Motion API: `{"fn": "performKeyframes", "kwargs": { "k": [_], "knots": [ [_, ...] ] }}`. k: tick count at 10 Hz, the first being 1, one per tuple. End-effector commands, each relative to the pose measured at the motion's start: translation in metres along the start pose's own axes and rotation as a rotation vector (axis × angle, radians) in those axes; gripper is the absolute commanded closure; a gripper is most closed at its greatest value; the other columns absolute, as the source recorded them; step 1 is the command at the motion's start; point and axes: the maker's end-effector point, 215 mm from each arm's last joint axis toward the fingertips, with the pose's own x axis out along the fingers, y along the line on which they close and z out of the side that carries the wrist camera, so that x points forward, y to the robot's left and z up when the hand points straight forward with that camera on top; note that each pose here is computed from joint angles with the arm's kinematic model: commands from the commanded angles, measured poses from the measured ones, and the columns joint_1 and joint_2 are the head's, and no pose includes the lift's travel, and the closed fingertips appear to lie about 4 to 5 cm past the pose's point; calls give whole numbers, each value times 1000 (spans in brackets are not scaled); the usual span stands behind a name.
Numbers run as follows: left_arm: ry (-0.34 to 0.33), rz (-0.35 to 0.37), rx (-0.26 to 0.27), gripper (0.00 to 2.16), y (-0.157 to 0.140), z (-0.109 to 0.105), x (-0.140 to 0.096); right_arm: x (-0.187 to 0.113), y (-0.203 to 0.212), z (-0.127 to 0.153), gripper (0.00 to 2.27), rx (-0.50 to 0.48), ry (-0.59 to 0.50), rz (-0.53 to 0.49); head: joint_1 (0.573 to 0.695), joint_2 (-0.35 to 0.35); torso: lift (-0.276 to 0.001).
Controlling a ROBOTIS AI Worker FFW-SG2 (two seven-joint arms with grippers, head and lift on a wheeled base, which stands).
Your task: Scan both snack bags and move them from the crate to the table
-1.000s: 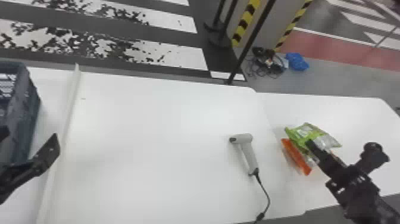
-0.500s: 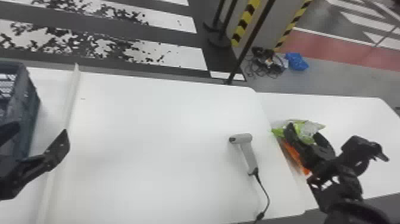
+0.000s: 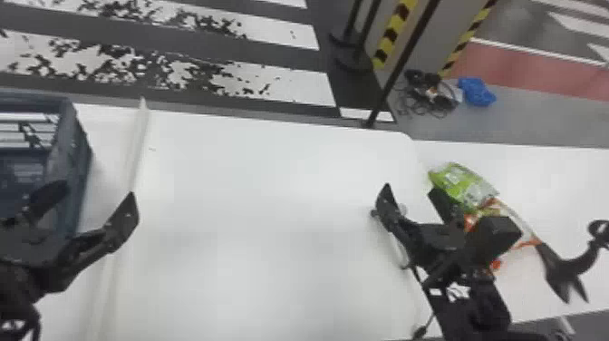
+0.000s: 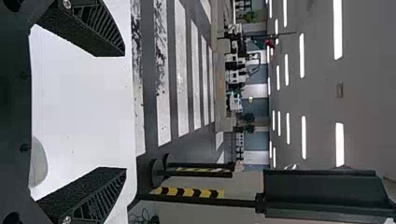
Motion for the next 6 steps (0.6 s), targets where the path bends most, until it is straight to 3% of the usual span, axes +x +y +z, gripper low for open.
{"fn": "performKeyframes", "kwargs": {
  "k": [1, 4, 6],
  "knots": [
    [-26, 14, 3, 87, 1, 3, -2, -8, 37, 7, 53, 15, -60, 51, 695, -228, -88],
    [-49, 29, 7, 87, -1, 3, -12, -28, 70, 27, 53, 73, -181, 64, 695, -152, -88],
    [-46, 33, 6, 87, 0, 2, -14, -35, 75, 19, 56, 72, -175, 67, 695, -127, -88]
  ]
}}
